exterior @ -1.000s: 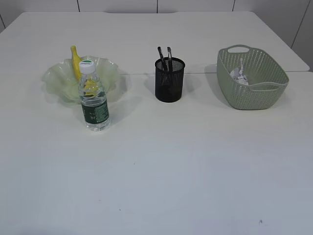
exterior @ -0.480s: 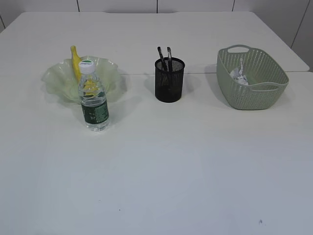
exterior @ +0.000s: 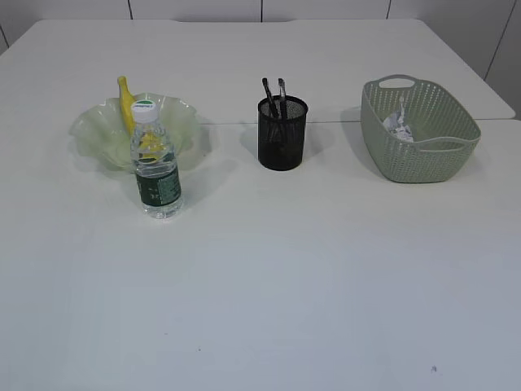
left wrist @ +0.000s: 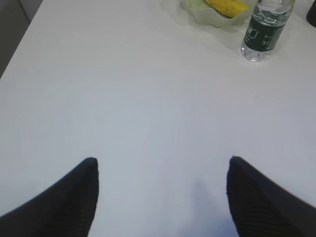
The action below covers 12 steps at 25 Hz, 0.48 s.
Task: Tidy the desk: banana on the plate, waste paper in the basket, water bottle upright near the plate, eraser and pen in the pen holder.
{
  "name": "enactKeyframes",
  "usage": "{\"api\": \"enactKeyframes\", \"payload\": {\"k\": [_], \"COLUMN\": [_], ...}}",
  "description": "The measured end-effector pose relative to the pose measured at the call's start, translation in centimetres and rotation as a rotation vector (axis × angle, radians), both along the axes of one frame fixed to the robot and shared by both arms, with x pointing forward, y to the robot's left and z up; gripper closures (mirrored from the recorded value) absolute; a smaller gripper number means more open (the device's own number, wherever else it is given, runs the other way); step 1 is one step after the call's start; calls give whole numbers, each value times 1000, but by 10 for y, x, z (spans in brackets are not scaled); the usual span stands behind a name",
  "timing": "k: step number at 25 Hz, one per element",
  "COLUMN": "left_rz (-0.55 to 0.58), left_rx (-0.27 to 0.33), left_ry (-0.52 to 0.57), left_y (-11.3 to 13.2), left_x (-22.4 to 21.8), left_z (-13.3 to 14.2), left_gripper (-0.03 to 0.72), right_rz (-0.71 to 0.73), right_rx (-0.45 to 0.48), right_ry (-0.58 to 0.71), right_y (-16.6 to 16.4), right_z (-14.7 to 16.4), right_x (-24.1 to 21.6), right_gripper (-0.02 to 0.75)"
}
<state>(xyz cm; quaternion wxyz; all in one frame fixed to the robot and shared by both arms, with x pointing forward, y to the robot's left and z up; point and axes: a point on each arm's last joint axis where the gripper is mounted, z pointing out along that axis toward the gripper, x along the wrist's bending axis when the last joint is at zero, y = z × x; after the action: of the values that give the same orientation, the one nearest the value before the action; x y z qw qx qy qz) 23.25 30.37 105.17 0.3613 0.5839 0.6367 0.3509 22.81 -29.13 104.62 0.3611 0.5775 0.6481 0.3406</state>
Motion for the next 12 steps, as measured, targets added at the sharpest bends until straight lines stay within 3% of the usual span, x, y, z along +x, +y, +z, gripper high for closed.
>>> {"api": "enactKeyframes", "payload": {"k": [12], "left_rz": [7], "left_rx": [39], "left_ry": [-2], "left_y": [2], "left_x": [0], "left_z": [0], "left_gripper": [119], "right_rz": [12], "right_rx": [-14], "right_ry": [-1], "right_y": [0], "right_z": [0], "right_x": [0], "right_gripper": [433]}}
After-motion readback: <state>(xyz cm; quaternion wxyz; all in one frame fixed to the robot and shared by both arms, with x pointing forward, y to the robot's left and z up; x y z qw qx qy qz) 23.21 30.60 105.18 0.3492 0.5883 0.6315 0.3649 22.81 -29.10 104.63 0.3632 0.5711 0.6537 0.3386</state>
